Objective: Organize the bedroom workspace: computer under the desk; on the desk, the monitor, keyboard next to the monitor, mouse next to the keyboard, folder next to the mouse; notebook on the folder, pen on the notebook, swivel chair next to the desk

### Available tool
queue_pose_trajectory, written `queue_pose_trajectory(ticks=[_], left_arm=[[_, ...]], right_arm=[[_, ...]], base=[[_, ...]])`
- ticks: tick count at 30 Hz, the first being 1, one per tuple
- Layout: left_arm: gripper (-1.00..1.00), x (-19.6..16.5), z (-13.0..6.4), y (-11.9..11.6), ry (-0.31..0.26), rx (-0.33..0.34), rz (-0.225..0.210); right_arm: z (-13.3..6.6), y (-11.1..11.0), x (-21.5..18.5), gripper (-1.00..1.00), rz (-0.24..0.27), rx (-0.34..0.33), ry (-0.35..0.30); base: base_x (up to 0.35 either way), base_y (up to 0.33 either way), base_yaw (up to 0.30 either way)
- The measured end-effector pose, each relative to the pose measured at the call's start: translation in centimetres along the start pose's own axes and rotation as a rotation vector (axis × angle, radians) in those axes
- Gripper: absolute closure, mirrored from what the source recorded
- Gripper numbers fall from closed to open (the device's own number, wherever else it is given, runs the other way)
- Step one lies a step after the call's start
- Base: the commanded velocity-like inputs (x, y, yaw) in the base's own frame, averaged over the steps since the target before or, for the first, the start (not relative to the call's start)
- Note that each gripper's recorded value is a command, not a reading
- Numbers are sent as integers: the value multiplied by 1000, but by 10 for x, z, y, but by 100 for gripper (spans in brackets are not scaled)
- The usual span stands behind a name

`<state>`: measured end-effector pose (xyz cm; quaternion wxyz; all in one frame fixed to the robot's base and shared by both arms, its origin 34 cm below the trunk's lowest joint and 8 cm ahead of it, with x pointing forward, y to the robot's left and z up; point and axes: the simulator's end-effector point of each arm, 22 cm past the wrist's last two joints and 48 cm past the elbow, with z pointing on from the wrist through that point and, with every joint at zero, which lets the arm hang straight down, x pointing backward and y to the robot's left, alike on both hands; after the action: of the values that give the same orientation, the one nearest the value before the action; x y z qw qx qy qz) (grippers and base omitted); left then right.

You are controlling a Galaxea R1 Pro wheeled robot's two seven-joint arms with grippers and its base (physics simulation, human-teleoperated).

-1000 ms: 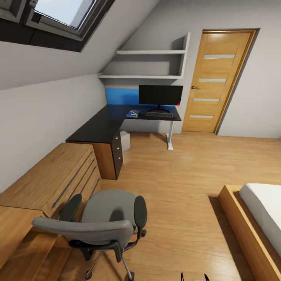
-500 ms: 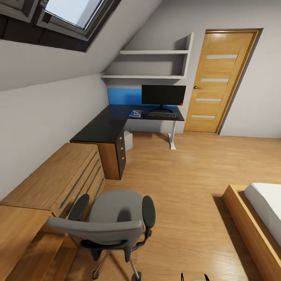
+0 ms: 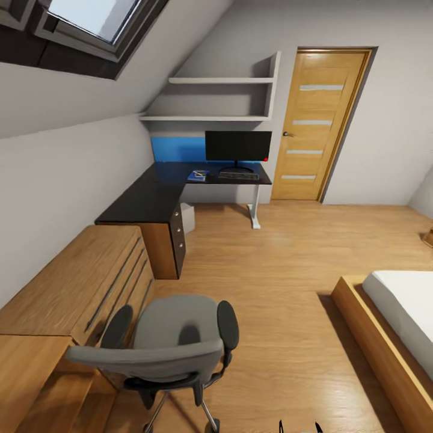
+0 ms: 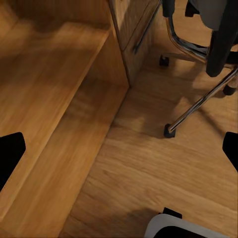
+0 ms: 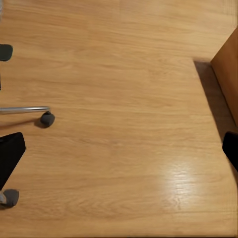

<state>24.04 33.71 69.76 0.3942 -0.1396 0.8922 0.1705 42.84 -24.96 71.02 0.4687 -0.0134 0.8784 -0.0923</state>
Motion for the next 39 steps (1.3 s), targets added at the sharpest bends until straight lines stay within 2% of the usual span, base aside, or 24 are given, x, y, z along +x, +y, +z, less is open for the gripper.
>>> queue_pose_trajectory(ticks=[25,39], left_arm=[[-100,0,0,0,0,1,0],[-100,0,0,0,0,0,0]], right_arm=[[0,1,0,-100,1,-1,0],[0,1,0,-100,1,-1,0]], base=[[-7,174,-7],[-56,91,0]])
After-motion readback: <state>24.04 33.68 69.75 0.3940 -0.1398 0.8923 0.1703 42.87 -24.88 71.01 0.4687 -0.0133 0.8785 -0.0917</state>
